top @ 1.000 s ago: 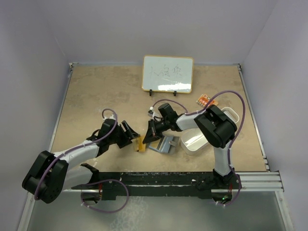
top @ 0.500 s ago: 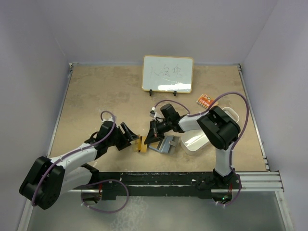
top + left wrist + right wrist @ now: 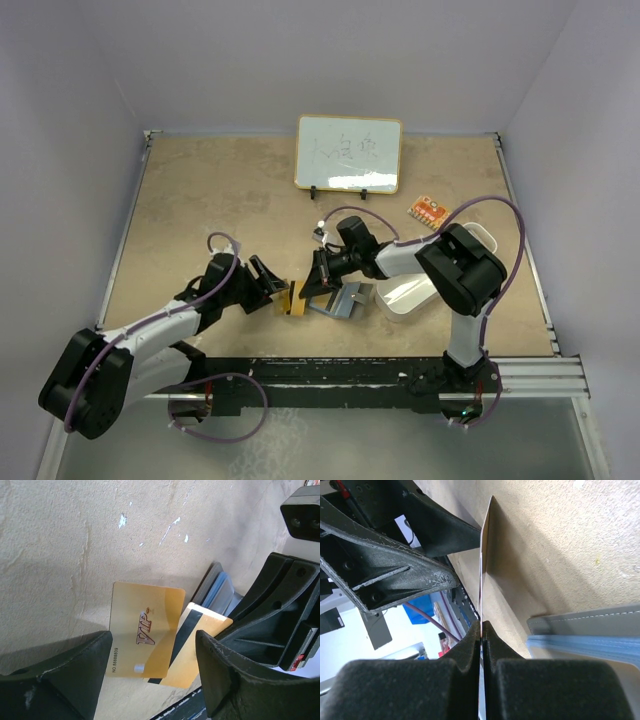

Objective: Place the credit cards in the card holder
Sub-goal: Pick up the credit card from the center of the board.

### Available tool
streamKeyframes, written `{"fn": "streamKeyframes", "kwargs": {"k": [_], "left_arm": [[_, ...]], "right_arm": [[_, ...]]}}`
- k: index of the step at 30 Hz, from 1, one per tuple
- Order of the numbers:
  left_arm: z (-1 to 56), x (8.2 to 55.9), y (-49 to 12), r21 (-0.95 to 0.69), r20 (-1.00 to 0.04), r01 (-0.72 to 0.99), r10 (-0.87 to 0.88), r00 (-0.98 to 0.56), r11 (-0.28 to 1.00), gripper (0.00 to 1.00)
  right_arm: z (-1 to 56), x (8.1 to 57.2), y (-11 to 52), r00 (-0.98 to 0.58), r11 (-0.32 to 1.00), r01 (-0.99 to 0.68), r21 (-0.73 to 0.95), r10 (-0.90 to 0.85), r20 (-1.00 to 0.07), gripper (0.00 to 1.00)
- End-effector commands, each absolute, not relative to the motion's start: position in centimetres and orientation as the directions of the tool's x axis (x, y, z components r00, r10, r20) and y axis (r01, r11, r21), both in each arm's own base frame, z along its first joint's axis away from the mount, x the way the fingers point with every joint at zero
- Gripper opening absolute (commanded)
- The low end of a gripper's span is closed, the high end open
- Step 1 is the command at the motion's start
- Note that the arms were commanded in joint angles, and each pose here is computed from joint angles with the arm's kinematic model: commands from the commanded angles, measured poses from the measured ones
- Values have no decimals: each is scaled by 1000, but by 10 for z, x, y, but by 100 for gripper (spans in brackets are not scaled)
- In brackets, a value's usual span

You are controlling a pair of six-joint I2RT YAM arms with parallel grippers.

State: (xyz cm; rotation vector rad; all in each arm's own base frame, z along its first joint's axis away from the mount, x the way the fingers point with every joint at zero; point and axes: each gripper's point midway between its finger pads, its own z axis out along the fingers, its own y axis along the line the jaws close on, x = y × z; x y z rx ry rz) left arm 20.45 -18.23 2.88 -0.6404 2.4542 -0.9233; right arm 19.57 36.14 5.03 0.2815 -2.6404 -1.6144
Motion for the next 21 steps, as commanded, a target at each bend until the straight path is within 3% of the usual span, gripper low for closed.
{"fn": "streamKeyframes", "kwargs": {"k": [1,21], "left_arm": [[-18,162,-156,-542,-164,-371,-528,-833,754,68],[-8,166,-169,-628,-148,-346,-544,-826,697,68]], "right_arm": [[70,200,368,-980,362,-164,918,-165,-111,0],[71,213,381,-990,272,-136,953,-84,-117,0]]}}
